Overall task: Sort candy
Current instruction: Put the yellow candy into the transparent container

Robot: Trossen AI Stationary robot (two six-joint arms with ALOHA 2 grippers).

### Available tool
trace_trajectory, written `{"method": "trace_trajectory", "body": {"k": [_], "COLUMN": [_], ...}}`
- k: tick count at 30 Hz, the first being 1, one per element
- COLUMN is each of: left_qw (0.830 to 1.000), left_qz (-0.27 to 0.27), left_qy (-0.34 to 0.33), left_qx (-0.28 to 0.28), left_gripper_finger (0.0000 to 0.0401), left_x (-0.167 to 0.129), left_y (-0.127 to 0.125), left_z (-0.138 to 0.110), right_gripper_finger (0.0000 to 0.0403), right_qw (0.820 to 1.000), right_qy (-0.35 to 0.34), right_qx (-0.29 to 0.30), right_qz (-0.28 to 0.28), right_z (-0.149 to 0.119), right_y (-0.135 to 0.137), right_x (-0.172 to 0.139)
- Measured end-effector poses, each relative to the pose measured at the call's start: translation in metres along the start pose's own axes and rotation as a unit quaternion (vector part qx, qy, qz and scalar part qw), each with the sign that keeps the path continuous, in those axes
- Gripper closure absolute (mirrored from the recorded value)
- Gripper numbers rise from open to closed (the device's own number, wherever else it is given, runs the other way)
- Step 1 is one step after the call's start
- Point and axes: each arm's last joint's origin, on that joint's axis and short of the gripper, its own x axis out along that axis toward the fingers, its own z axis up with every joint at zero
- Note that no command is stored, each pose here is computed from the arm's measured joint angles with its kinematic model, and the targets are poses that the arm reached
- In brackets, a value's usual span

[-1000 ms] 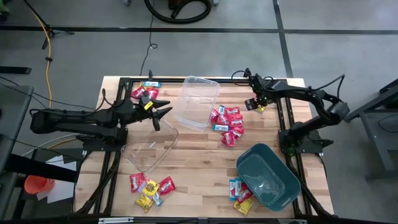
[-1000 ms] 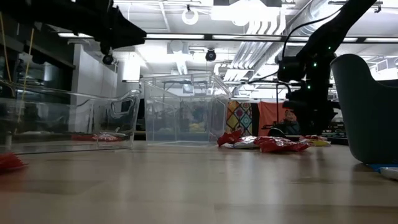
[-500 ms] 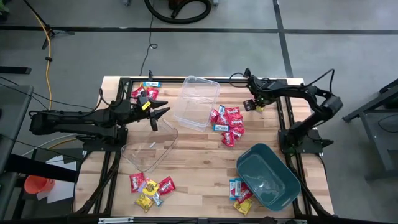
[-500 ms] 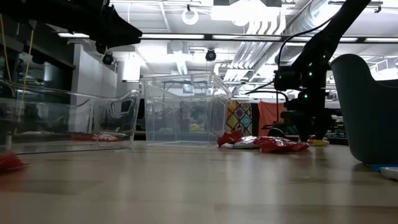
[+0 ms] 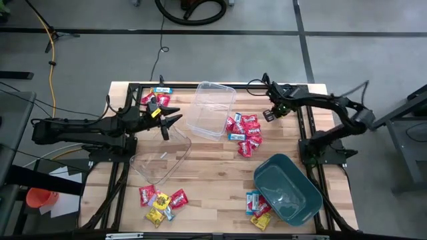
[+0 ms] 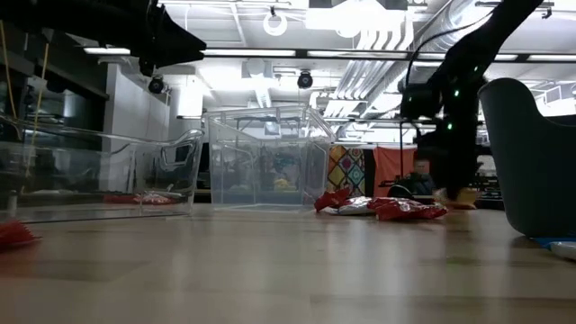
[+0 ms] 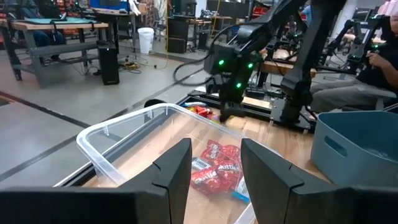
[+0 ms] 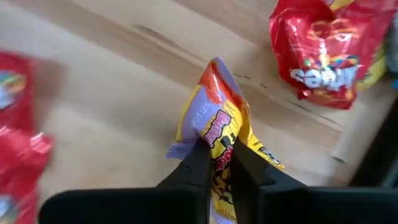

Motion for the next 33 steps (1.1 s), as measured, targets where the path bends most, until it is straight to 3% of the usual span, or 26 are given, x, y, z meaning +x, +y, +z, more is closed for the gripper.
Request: {"method": "trace_trajectory", "body": {"k": [5, 9, 12, 16, 22, 27, 33], "left_qw": [1.0, 1.0, 1.0, 1.0, 1.0, 1.0, 1.0], "left_qz": [-0.001, -0.002, -0.003, -0.004, -0.005, -0.005, -0.005], "left_qy": [-0.006, -0.017, -0.024, -0.027, -0.027, -0.027, -0.026], "left_qx": [-0.002, -0.005, -0.007, -0.008, -0.008, -0.008, -0.008], "left_gripper_finger": [0.0272, 0.0272, 0.0272, 0.0272, 0.0272, 0.0272, 0.0272], "left_x": [0.0, 0.0, 0.0, 0.0, 0.0, 0.0, 0.0], "left_y": [0.0, 0.0, 0.0, -0.001, -0.001, -0.001, -0.001], "left_z": [0.001, 0.003, 0.005, 0.005, 0.005, 0.005, 0.005], "right_gripper_finger": [0.0382, 0.0398, 0.0395, 0.0392, 0.0392, 0.0391, 0.0391], "right_qw": [0.997, 0.979, 0.948, 0.885, 0.792, 0.752, 0.738], "right_qy": [-0.065, -0.153, -0.235, -0.348, -0.477, -0.51, -0.513], "right_qx": [-0.011, -0.035, -0.058, -0.091, -0.128, -0.14, -0.151], "right_qz": [0.037, 0.129, 0.208, 0.294, 0.359, 0.392, 0.412], "right_z": [-0.011, -0.011, -0.006, 0.003, 0.015, 0.022, 0.03], "right_y": [0.01, 0.028, 0.046, 0.073, 0.109, 0.13, 0.147], "right_x": [-0.034, -0.059, -0.077, -0.098, -0.113, -0.104, -0.088]}}
